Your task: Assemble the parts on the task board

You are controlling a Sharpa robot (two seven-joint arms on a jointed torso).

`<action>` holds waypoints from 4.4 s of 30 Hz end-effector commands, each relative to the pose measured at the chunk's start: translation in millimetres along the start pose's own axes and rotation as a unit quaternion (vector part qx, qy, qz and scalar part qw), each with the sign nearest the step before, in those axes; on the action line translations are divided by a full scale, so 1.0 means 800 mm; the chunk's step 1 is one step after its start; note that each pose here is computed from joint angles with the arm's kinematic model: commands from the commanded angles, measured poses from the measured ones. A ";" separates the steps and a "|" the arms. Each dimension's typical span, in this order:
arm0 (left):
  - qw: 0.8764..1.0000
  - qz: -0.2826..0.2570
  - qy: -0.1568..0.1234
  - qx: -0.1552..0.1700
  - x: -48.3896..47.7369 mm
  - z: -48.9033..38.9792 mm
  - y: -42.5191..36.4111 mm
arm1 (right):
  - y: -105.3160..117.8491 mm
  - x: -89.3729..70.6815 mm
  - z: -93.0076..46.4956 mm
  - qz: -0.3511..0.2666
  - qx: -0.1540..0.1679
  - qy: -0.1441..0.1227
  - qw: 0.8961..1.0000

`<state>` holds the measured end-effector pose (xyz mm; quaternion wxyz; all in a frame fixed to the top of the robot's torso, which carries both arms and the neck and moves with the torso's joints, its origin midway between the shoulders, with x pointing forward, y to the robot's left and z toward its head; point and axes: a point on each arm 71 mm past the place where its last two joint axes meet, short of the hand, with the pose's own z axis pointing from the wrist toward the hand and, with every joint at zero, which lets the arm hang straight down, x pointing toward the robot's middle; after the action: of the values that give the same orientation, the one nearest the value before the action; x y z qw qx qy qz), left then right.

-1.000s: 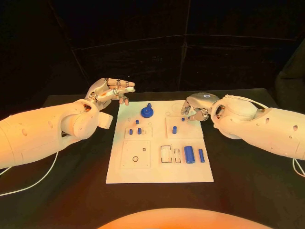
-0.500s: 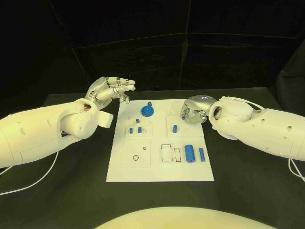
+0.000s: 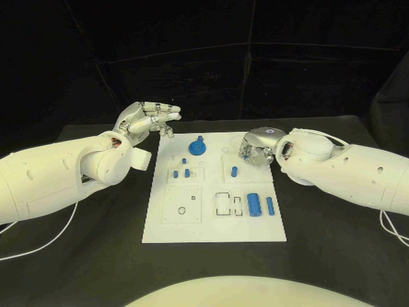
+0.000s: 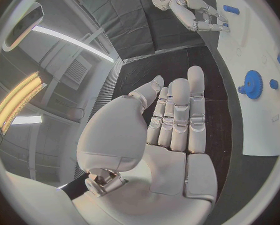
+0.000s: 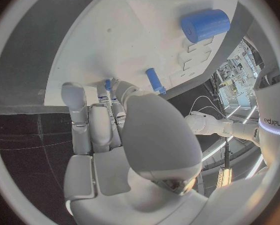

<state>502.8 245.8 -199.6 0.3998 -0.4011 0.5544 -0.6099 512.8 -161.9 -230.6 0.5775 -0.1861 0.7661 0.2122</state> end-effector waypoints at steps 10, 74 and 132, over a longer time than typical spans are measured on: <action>1.000 -0.006 0.004 0.007 0.000 0.001 -0.0018 | 0.003 0.007 0.002 -0.005 0.006 0.002 1.000; 1.000 -0.010 0.014 0.001 0.008 0.007 -0.0010 | 0.163 0.019 -0.012 0.087 -0.151 -0.060 0.983; 1.000 -0.013 0.022 -0.004 0.012 0.011 0.0010 | 0.192 0.059 0.003 0.060 -0.157 0.005 0.986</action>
<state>507.0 234.9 -200.8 0.3837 -0.3982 0.5611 -0.6160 421.7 -34.6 -258.7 0.5308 -0.2198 0.7304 0.3693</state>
